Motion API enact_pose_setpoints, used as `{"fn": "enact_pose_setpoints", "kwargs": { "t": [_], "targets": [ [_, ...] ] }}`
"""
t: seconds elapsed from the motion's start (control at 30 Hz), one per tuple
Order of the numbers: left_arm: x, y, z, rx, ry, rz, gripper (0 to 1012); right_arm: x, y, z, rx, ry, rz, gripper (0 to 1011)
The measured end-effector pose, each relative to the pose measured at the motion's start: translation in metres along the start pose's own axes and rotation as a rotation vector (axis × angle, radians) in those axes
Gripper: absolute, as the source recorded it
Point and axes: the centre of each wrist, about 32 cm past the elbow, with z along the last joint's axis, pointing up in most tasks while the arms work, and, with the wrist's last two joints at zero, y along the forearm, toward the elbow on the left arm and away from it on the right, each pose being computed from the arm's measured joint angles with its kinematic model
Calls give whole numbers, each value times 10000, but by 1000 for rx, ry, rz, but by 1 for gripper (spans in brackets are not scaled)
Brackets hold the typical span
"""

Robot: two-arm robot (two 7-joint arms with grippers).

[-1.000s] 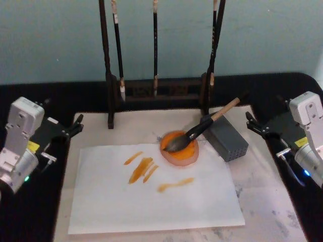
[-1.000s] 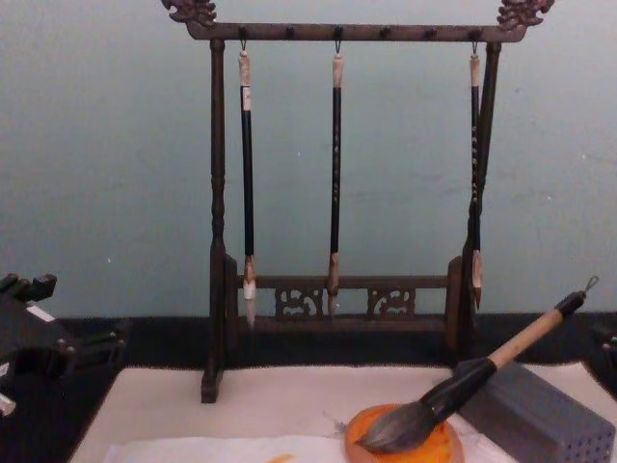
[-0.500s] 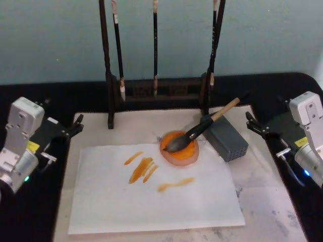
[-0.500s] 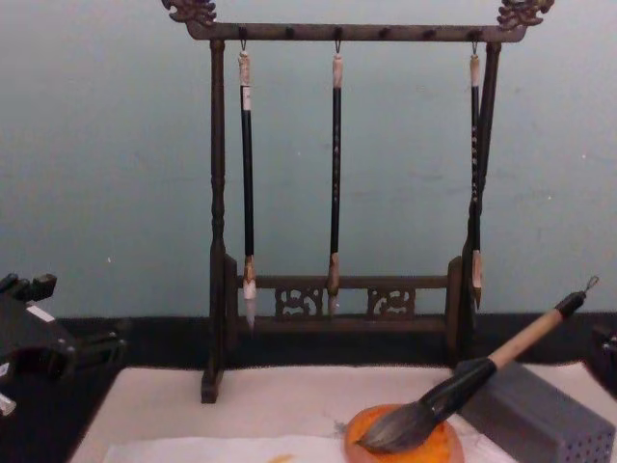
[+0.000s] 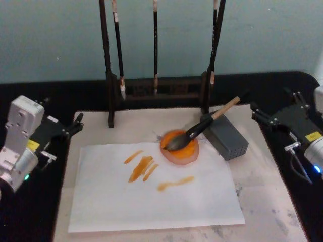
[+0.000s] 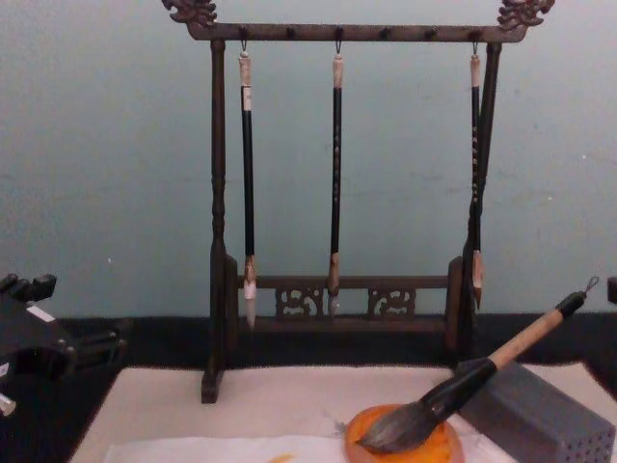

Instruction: Pick up the brush from the inkstone, write on the paper, then place the brush back to its original position.

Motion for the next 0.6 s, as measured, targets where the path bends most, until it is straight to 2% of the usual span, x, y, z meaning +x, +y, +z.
{"fn": "enact_pose_setpoints", "kwargs": {
  "t": [0.03,0.07,0.1,0.17,0.23,0.27,0.3,0.33,0.4,0.43,0.5,0.53,0.6],
  "targets": [
    [0,0,0,0,0,0,1001,-1,-9,12,2,19,3,1000],
    [0,0,0,0,0,0,1001,0,-28,34,3,66,9,1000],
    [0,0,0,0,0,0,1001,0,-28,34,3,66,9,1000],
    [0,0,0,0,0,0,1001,-3,-50,52,4,133,17,1000],
    [0,0,0,0,0,0,1001,1,-68,57,3,219,28,1000],
    [0,0,0,0,0,0,1001,8,-78,50,-1,285,37,1000],
    [0,0,0,0,0,0,1001,8,-78,50,-1,285,37,1000],
    [0,0,0,0,0,0,1001,18,-86,38,-5,346,45,1000],
    [0,0,0,0,0,0,1001,32,-92,17,-11,414,52,1000],
    [0,0,0,0,0,0,1001,50,-96,-7,-17,480,56,1000],
    [0,0,0,0,0,0,1001,64,-96,-29,-21,542,59,1000],
    [0,0,0,0,0,0,1001,84,-95,-55,-25,598,57,1000],
    [0,0,0,0,0,0,1001,100,-88,-80,-29,648,57,1000]
  ]
}}
